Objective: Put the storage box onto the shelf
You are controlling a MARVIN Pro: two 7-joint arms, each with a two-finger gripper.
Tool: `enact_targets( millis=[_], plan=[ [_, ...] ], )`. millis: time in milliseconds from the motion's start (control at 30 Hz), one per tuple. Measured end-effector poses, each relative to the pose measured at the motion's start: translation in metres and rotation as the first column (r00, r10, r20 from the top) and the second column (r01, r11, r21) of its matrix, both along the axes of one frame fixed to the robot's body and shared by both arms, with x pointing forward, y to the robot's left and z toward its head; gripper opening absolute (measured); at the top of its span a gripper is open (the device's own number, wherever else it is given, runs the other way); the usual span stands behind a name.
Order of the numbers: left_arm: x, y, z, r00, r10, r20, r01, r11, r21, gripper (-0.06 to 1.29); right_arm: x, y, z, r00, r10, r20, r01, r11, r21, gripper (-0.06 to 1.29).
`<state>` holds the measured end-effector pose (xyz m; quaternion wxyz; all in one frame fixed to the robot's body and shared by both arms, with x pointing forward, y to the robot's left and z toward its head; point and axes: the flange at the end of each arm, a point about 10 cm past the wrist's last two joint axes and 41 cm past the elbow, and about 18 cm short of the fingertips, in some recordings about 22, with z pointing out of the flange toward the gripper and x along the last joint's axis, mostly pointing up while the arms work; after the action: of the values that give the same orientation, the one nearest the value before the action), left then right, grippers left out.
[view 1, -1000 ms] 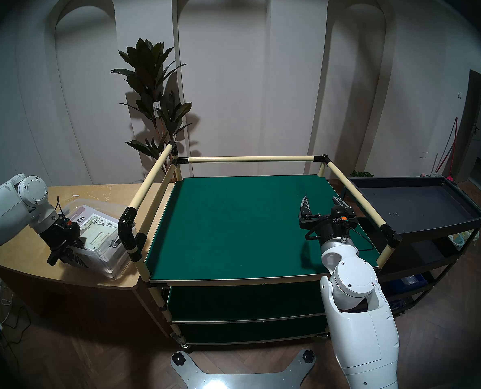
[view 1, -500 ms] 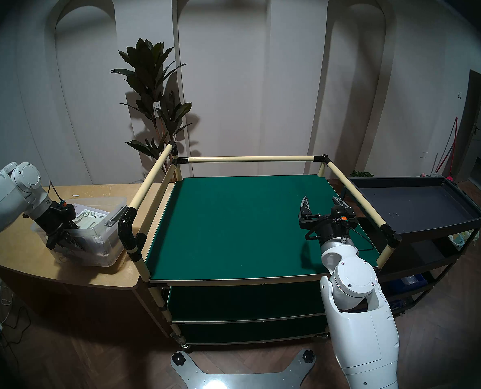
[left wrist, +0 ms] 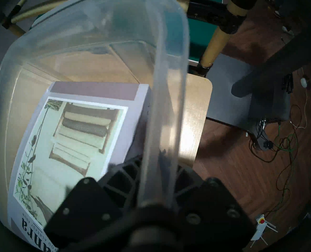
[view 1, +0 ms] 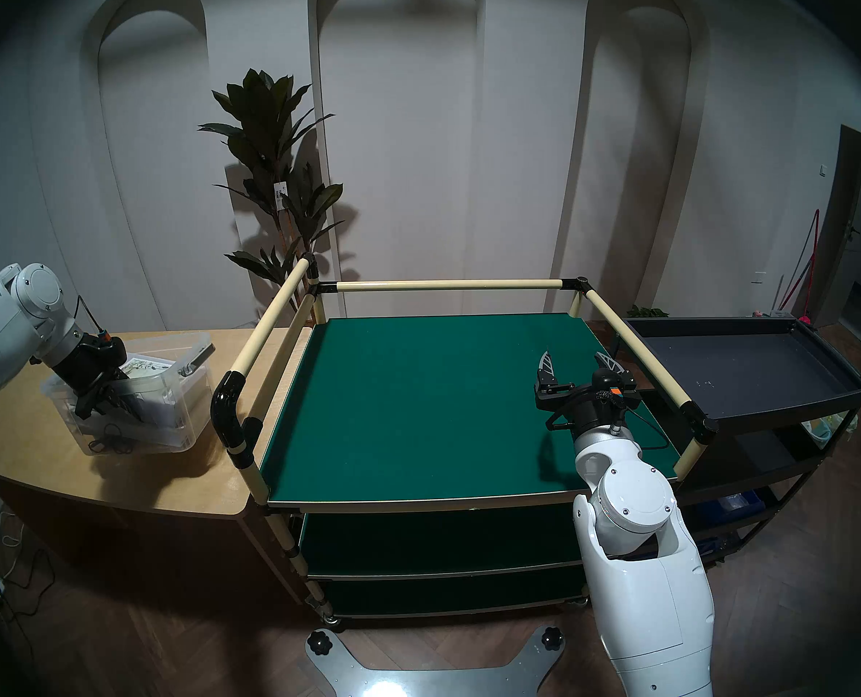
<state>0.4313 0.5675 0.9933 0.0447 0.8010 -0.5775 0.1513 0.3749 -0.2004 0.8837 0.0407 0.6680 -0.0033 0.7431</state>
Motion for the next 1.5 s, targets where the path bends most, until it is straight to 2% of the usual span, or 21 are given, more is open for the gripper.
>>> enact_targets(
  millis=[400,833,1267,1500],
  plan=[
    [0.01,-0.007,0.057,0.99,-0.027,0.136,0.023,0.999,0.03,0.29,0.0,0.0,0.0,1.0,0.0,-0.001,0.0,1.0,0.0,1.25],
    [0.017,-0.026,0.126,0.956,-0.053,0.289,0.035,0.997,0.069,0.3,0.0,0.0,-0.001,1.0,0.0,-0.001,0.0,1.0,0.0,1.25],
    [0.03,-0.061,0.175,0.921,-0.054,0.385,0.035,0.998,0.055,0.31,0.0,0.0,-0.001,1.0,0.0,-0.002,0.0,1.0,0.0,1.25],
    [0.041,-0.08,0.188,0.915,-0.051,0.401,0.037,0.998,0.041,0.31,0.0,0.0,-0.001,1.0,0.0,-0.002,0.0,1.0,0.0,1.25]
  ],
)
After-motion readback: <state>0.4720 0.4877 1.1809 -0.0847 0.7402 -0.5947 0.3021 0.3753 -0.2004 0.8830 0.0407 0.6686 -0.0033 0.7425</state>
